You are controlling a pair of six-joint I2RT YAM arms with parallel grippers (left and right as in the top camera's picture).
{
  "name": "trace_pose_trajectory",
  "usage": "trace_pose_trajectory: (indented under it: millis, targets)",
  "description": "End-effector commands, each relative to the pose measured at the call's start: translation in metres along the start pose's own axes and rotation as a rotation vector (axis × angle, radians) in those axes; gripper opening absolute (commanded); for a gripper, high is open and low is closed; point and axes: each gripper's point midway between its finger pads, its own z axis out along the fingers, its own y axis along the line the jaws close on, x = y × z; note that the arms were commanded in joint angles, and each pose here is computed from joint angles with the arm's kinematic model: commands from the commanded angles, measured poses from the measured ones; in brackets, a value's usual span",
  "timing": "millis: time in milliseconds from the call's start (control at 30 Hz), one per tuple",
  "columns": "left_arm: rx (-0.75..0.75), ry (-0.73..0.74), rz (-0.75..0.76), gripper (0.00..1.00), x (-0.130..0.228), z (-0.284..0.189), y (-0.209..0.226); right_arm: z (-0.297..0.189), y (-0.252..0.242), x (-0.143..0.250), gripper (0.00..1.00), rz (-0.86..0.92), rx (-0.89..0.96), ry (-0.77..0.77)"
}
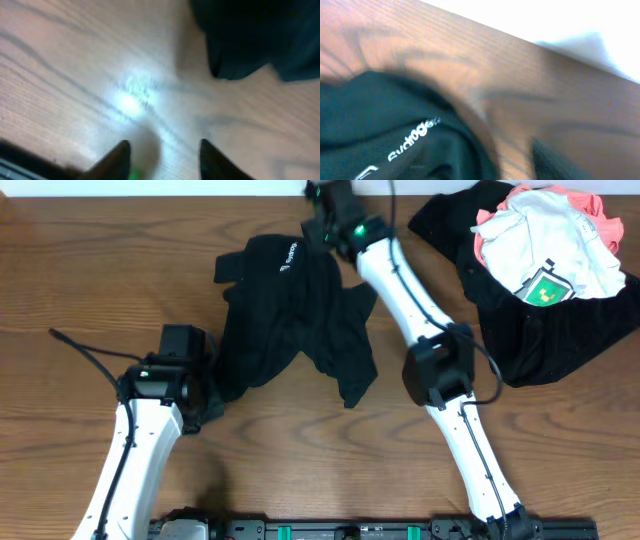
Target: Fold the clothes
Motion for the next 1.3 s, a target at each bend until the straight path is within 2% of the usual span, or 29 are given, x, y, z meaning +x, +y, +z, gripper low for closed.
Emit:
trace_pose_trajectory:
  millis: [0, 100, 200, 367, 400, 467, 567, 633, 733, 900, 1033, 1267]
  targets:
    - [0.016, -0.102, -0.015, 0.49, -0.029, -0.020, -0.005, -0.048, -0.014, -0.034, 0.82, -0.002, 0.043, -0.041]
    - [0.056, -0.171, -0.025, 0.50, -0.046, -0.029, -0.014, -0.082, -0.018, -0.023, 0.78, 0.005, 0.051, 0.043]
    - [0.095, -0.222, -0.002, 0.50, -0.059, -0.032, -0.023, -0.106, -0.027, -0.001, 0.68, 0.032, 0.067, 0.154]
    - [0.203, -0.277, 0.075, 0.49, -0.073, -0.038, -0.047, -0.119, -0.051, 0.055, 0.49, 0.128, 0.105, 0.387]
    - [0.252, -0.280, 0.104, 0.49, -0.074, -0.040, -0.056, -0.121, -0.053, 0.066, 0.41, 0.136, 0.098, 0.431]
    - [0.365, -0.266, 0.167, 0.45, -0.071, -0.043, -0.077, -0.122, -0.055, 0.079, 0.12, 0.142, 0.102, 0.485]
    - [0.473, -0.220, 0.259, 0.33, -0.055, -0.039, -0.102, -0.123, -0.055, 0.087, 0.02, 0.138, 0.102, 0.521]
    - [0.469, -0.188, 0.332, 0.28, -0.040, -0.030, -0.111, -0.124, -0.056, 0.088, 0.02, 0.125, 0.099, 0.528]
    - [0.476, -0.138, 0.445, 0.28, -0.011, -0.021, -0.129, -0.125, -0.062, 0.090, 0.20, 0.106, 0.097, 0.536]
    - [0.513, -0.100, 0.604, 0.28, 0.035, -0.020, -0.160, -0.123, -0.075, 0.101, 0.34, 0.132, 0.058, 0.575]
    - [0.551, -0.090, 0.599, 0.29, 0.053, -0.021, -0.178, -0.114, -0.072, 0.117, 0.37, 0.199, -0.066, 0.630]
    - [0.591, -0.062, 0.535, 0.40, 0.064, -0.006, -0.208, -0.076, -0.055, 0.155, 0.36, 0.273, -0.210, 0.706]
